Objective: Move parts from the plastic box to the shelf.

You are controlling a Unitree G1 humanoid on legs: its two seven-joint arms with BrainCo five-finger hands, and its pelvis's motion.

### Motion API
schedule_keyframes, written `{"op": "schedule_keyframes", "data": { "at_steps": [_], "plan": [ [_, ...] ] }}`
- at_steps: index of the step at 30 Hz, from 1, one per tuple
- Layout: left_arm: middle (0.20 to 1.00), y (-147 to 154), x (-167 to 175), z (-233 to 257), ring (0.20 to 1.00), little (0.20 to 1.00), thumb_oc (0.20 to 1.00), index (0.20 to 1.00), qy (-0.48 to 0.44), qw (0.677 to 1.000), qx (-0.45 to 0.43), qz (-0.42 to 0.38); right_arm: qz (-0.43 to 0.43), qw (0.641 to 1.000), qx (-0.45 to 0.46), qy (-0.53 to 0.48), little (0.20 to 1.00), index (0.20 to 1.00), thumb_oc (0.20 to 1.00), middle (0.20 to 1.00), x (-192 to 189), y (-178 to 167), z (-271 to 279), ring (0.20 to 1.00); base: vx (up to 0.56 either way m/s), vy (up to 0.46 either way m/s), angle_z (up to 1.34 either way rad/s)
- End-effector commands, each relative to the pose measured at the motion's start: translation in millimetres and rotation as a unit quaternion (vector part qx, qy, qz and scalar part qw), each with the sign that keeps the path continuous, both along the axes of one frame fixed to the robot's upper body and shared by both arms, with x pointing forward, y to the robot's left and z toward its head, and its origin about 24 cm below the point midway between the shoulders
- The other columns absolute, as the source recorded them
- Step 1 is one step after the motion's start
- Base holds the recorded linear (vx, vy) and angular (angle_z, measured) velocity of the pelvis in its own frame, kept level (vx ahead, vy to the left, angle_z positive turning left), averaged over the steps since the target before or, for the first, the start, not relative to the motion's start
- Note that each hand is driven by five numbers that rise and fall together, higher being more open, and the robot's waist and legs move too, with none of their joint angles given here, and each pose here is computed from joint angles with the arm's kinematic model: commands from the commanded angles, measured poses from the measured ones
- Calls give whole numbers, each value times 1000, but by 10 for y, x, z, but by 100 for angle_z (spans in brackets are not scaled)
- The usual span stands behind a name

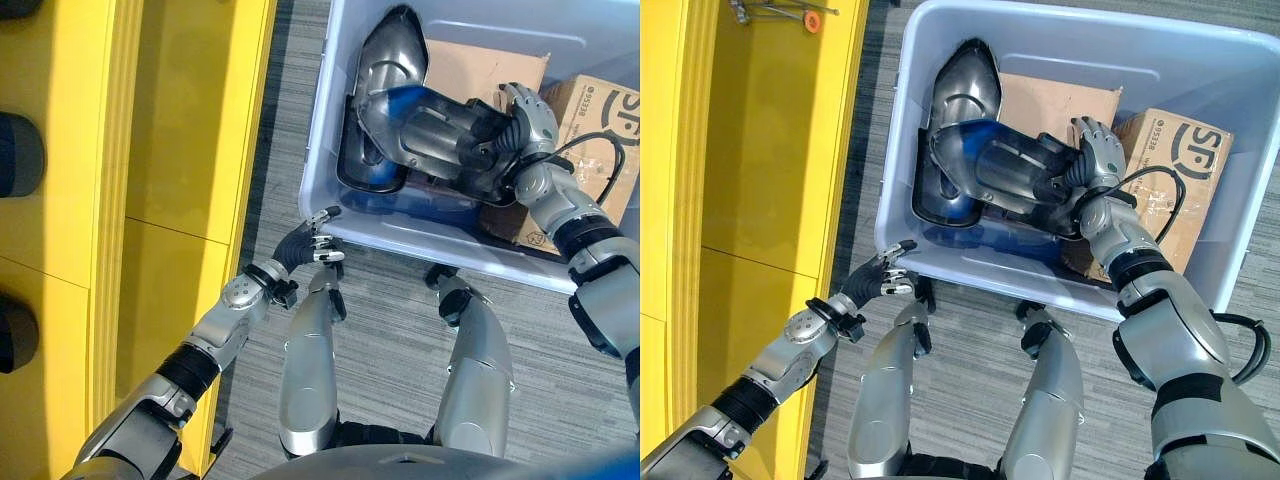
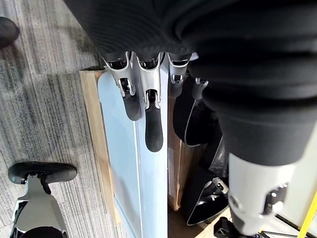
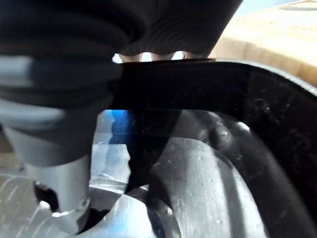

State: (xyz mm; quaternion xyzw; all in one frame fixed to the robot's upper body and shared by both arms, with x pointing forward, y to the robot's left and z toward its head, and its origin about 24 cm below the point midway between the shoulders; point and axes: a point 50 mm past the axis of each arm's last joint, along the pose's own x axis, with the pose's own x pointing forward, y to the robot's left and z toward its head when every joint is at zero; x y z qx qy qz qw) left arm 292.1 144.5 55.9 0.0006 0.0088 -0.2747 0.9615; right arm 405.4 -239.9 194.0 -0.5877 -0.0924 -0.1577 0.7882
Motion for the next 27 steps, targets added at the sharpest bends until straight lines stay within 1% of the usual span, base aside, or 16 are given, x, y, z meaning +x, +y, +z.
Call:
{"op": "schedule_keyframes", "data": {
  "at_steps": [1, 2, 3, 4, 7, 8, 10, 16, 27],
  "plan": [
    [1000, -95, -16, 18, 1000, 1000, 1000, 1000, -17, 1000, -3, -11, -67, 996, -54, 26, 1000, 1000, 1000, 1000, -53, -219, -144, 1000, 0, 0, 0],
    [1000, -96, -15, 18, 1000, 1000, 1000, 1000, -18, 1000, -2, -11, -68, 996, -56, 26, 1000, 1000, 1000, 1000, -53, -222, -142, 1000, 0, 0, 0],
    [1000, -92, -9, 22, 1000, 1000, 1000, 1000, -19, 1000, -1, -10, -72, 995, -68, 21, 247, 247, 247, 247, -54, -224, -130, 247, 0, 0, 0],
    [1000, -89, -6, 23, 1000, 1000, 1000, 1000, -19, 1000, -1, -10, -73, 994, -73, 20, 200, 200, 200, 200, -53, -218, -126, 200, 0, 0, 0],
    [1000, -71, 18, 33, 1000, 1000, 1000, 1000, -22, 1000, -2, -3, -75, 993, -87, 3, 200, 200, 200, 200, -63, -208, -137, 200, 0, 0, 0],
    [1000, -77, 39, 42, 1000, 1000, 1000, 1000, -25, 1000, -3, 1, -82, 991, -98, -33, 200, 200, 200, 200, -67, -186, -90, 200, 0, 0, 0],
    [1000, -87, 46, 35, 1000, 1000, 1000, 1000, -25, 1000, -4, 2, -86, 989, -103, -54, 200, 200, 200, 200, -70, -169, -59, 200, 0, 0, 0],
    [1000, -105, 70, 28, 1000, 1000, 1000, 1000, -29, 1000, -2, 9, -93, 985, -107, -98, 200, 200, 200, 200, -99, -160, -36, 200, 0, 0, 0],
    [1000, -50, 89, 27, 1000, 1000, 1000, 1000, -35, 999, -3, 17, -71, 989, -94, -88, 200, 200, 200, 200, -138, -114, -237, 200, 0, 0, 0]
  ]
}}
